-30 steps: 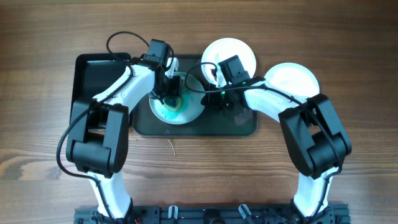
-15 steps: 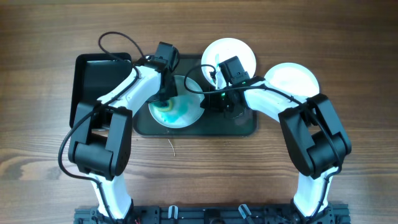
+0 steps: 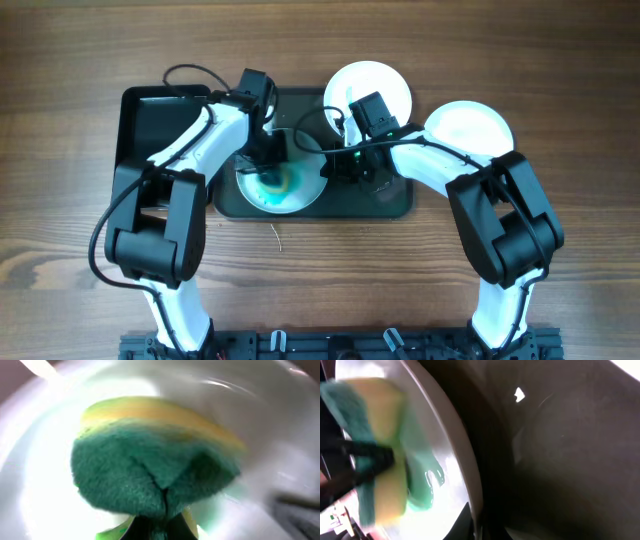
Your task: Clean dirty plates on tray and stack at the side
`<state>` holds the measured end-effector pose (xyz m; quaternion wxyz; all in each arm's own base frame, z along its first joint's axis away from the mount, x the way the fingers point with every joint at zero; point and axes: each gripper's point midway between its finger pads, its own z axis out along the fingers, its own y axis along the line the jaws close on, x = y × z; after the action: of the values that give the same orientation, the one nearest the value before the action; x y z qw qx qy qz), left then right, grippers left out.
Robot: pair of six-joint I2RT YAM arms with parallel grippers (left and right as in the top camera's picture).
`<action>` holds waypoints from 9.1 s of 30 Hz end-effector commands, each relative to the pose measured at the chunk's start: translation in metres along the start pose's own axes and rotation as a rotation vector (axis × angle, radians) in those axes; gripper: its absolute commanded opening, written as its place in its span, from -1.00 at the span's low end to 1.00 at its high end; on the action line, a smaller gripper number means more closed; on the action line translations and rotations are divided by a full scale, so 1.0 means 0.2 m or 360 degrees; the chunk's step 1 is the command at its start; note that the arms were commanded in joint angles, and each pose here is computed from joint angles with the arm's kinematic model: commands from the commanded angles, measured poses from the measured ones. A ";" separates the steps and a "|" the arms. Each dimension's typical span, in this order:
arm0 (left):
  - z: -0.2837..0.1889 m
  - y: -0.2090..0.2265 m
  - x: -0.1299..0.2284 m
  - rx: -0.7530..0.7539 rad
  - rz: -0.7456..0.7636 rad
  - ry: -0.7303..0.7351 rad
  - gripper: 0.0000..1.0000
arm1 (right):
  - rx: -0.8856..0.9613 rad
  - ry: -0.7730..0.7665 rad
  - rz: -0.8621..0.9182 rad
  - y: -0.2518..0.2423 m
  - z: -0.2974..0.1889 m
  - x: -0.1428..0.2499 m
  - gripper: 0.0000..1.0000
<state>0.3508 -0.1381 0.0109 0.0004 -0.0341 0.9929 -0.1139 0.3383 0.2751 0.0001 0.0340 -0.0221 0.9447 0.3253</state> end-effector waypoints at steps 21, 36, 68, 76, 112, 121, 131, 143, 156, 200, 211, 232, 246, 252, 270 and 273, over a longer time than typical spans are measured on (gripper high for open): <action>-0.10 0.43 -0.10 -0.0850 -0.0387 -0.0357 -0.92 | 0.0077 0.0083 -0.0007 -0.10 0.07 0.09 -0.91; 0.01 -0.19 0.13 0.0315 0.0204 0.0173 -0.92 | 0.0076 0.0086 -0.0005 -0.10 0.07 0.09 -0.91; -0.51 0.37 -0.21 -0.0425 -0.0437 -0.0390 -0.92 | 0.0391 -0.0205 -0.0029 -0.09 -0.25 -0.02 -0.91; -0.50 0.32 -0.22 -0.0341 -0.0430 -0.0384 -0.92 | 0.0697 -0.0538 -0.0098 -0.09 -0.62 -0.10 -0.91; -0.47 0.13 -0.21 -0.0017 -0.0239 -0.0290 -0.92 | 0.2176 -0.1733 -0.0909 0.50 -1.34 -0.05 -0.91; -0.47 0.13 -0.21 -0.0017 -0.0238 -0.0290 -0.92 | 0.1647 -0.1529 -0.0895 0.49 -1.06 -0.08 -0.91; -0.47 0.13 -0.21 -0.0017 -0.0238 -0.0291 -0.92 | 0.0903 -0.1049 -0.0182 0.26 -0.67 -0.10 -0.91; -0.47 0.13 -0.21 -0.0017 -0.0239 -0.0290 -0.92 | 0.0781 -0.0560 0.0114 0.08 -0.21 0.06 -0.90; -0.47 0.13 -0.21 -0.0015 -0.0237 -0.0297 -0.92 | 0.0237 -0.0153 -0.0434 0.19 -0.21 -0.02 -0.19; -0.47 0.13 -0.21 -0.0015 -0.0238 -0.0296 -0.92 | 0.0345 -0.0063 -0.0748 0.04 0.09 -0.27 -0.67; -0.47 0.13 -0.21 -0.0015 -0.0239 -0.0294 -0.92 | 0.0592 -0.0102 0.0006 -0.13 0.05 -0.21 -0.91; -0.08 0.20 -0.09 -0.0159 -0.0392 -0.0256 -0.92 | 0.0799 -0.0028 0.0089 -0.25 0.00 -0.12 -0.91; 0.18 -0.01 0.16 0.0050 -0.0027 0.0008 -0.92 | 0.0781 -0.0047 0.0041 -0.24 0.00 -0.14 -0.92; 0.11 -0.38 0.32 0.0698 0.0457 0.0179 -0.92 | 0.0781 -0.0046 0.0040 -0.24 0.00 -0.14 -0.91; 0.09 0.27 -0.07 -0.0353 -0.0259 -0.0363 -0.92 | 0.0786 -0.0035 0.0032 -0.24 0.00 -0.14 -0.91; 0.00 0.39 -0.08 -0.0598 -0.0307 -0.0457 -0.92 | 0.0787 -0.0033 0.0026 -0.24 0.00 -0.14 -0.91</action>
<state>0.3545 -0.1598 0.0039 0.0682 -0.0642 0.9831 -0.1571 0.3784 0.2622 0.0020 0.0639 -0.0049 0.9874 0.1445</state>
